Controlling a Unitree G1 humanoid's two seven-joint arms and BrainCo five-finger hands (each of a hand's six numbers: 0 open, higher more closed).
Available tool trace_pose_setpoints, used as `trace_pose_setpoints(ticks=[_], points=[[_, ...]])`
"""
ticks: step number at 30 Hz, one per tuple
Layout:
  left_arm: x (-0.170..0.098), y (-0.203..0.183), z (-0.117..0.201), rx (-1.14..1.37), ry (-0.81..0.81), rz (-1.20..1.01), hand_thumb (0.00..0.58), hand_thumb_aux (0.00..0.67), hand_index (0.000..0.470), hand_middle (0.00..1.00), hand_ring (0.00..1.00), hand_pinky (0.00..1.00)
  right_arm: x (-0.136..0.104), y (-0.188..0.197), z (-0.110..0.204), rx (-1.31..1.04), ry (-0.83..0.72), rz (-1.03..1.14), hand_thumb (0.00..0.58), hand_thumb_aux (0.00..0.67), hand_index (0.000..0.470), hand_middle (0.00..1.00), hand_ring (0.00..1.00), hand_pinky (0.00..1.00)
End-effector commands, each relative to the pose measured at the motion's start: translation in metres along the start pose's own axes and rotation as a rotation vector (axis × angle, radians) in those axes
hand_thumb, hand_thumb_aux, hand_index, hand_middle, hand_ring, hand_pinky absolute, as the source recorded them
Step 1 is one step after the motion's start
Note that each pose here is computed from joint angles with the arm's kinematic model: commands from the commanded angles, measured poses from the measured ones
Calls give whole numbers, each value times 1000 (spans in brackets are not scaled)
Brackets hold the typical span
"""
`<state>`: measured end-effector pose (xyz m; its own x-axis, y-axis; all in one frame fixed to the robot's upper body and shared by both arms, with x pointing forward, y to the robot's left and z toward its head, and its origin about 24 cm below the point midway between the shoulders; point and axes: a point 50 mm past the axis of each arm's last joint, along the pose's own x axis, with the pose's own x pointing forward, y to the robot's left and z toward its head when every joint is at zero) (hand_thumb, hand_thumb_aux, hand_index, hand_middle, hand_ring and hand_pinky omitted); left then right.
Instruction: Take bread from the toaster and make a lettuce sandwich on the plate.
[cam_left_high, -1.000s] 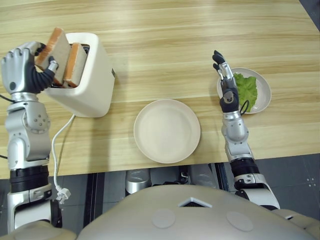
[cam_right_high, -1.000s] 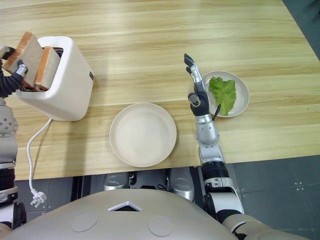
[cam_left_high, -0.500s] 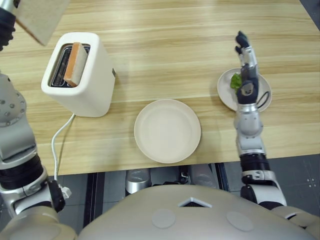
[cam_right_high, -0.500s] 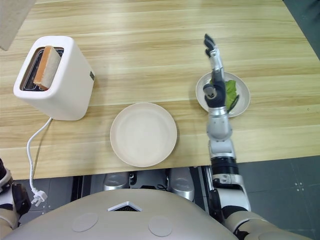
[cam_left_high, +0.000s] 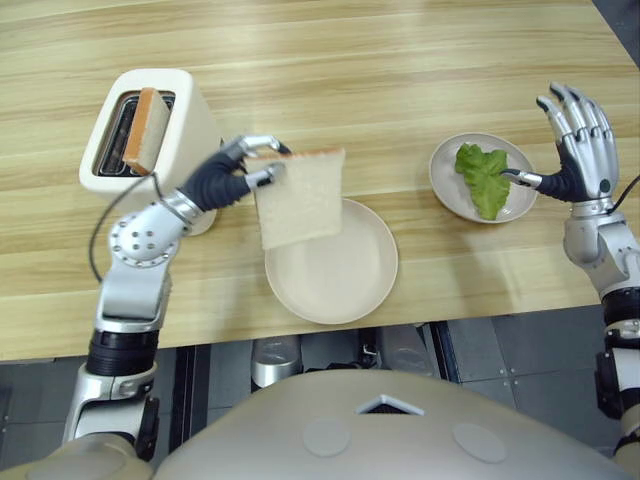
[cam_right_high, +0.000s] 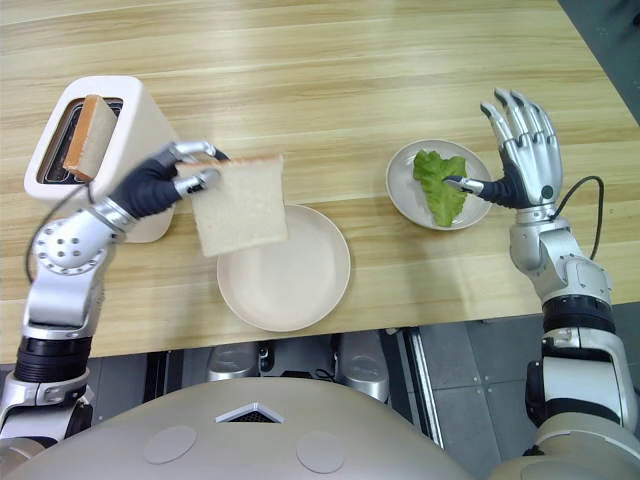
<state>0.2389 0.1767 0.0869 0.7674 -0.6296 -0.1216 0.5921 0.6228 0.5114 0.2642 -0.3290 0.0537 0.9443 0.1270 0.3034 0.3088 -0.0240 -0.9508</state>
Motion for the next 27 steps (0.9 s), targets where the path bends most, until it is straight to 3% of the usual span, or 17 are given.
trace_pose_setpoints(ticks=[1, 10, 22, 23, 24, 25, 26, 27], points=[[10, -19, -11, 37, 35, -90, 580, 670, 460, 1000, 1000, 1000, -4, 11, -7, -65, 28, 65, 0, 0, 0, 0, 0, 0], [15, -59, -31, 39, 122, -127, 580, 670, 460, 1000, 1000, 1000, 3, 24, 2, -112, -17, 160, 0, 0, 0, 0, 0, 0], [8, -53, -17, 65, 165, 36, 580, 670, 460, 1000, 1000, 1000, 13, 42, 15, -82, -8, 368, 0, 0, 0, 0, 0, 0], [7, -52, -17, 81, 172, 39, 580, 670, 460, 957, 957, 957, 12, 44, 15, -78, 4, 393, 0, 0, 0, 0, 0, 0], [6, -52, -19, 113, 185, 36, 572, 591, 406, 176, 176, 176, 12, 46, 15, -78, 16, 417, 0, 0, 0, 0, 0, 0], [6, -52, -20, 145, 197, 33, 36, 21, 14, 0, 0, 0, 12, 47, 15, -79, 27, 438, 0, 0, 0, 0, 0, 0], [5, -53, -21, 175, 211, 26, 0, 0, 0, 0, 0, 0, 12, 48, 15, -80, 35, 458, 0, 0, 0, 0, 0, 0], [5, -55, -23, 198, 221, 12, 0, 0, 0, 0, 0, 0, 12, 50, 15, -81, 40, 472, 0, 0, 0, 0, 0, 0]])
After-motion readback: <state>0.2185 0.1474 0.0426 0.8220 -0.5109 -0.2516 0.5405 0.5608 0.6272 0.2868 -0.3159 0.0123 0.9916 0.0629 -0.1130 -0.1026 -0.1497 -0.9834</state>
